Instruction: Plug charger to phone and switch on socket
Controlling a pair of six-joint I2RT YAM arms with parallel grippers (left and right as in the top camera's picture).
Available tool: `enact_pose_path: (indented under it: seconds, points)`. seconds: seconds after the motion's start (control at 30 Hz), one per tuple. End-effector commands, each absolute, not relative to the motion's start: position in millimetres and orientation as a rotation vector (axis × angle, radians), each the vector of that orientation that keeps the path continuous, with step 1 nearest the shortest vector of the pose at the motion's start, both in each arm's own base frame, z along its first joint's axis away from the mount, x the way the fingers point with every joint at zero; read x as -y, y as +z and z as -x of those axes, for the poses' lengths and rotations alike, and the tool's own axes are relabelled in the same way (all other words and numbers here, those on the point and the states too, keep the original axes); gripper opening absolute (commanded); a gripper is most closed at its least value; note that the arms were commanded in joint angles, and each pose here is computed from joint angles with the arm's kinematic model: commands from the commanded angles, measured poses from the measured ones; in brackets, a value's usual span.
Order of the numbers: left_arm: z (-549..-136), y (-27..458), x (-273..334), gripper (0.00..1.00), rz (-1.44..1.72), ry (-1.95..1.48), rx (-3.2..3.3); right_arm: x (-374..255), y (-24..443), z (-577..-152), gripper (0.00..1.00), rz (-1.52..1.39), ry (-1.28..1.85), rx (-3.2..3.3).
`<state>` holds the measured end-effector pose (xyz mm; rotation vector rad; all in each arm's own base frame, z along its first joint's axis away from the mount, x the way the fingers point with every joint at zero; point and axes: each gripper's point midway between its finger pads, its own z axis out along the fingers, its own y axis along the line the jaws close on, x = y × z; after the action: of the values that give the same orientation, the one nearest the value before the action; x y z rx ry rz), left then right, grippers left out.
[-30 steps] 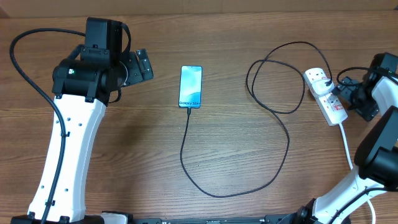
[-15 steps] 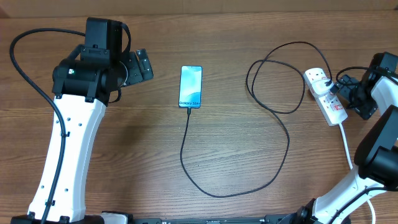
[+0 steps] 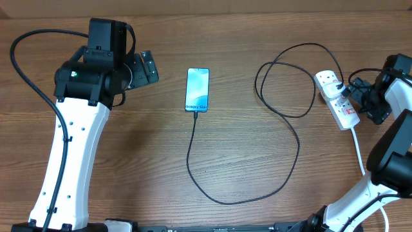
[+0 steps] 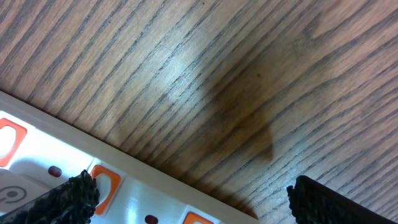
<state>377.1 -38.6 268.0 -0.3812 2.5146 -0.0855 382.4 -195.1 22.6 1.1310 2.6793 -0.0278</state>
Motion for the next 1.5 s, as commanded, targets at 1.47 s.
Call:
enact_pose_path:
  seconds: [1.47]
  points:
    - [-377, 266, 41, 0.99, 0.359, -0.087, -2.521, 4, 294, -254, 1.0, -0.546, 0.209, -2.42]
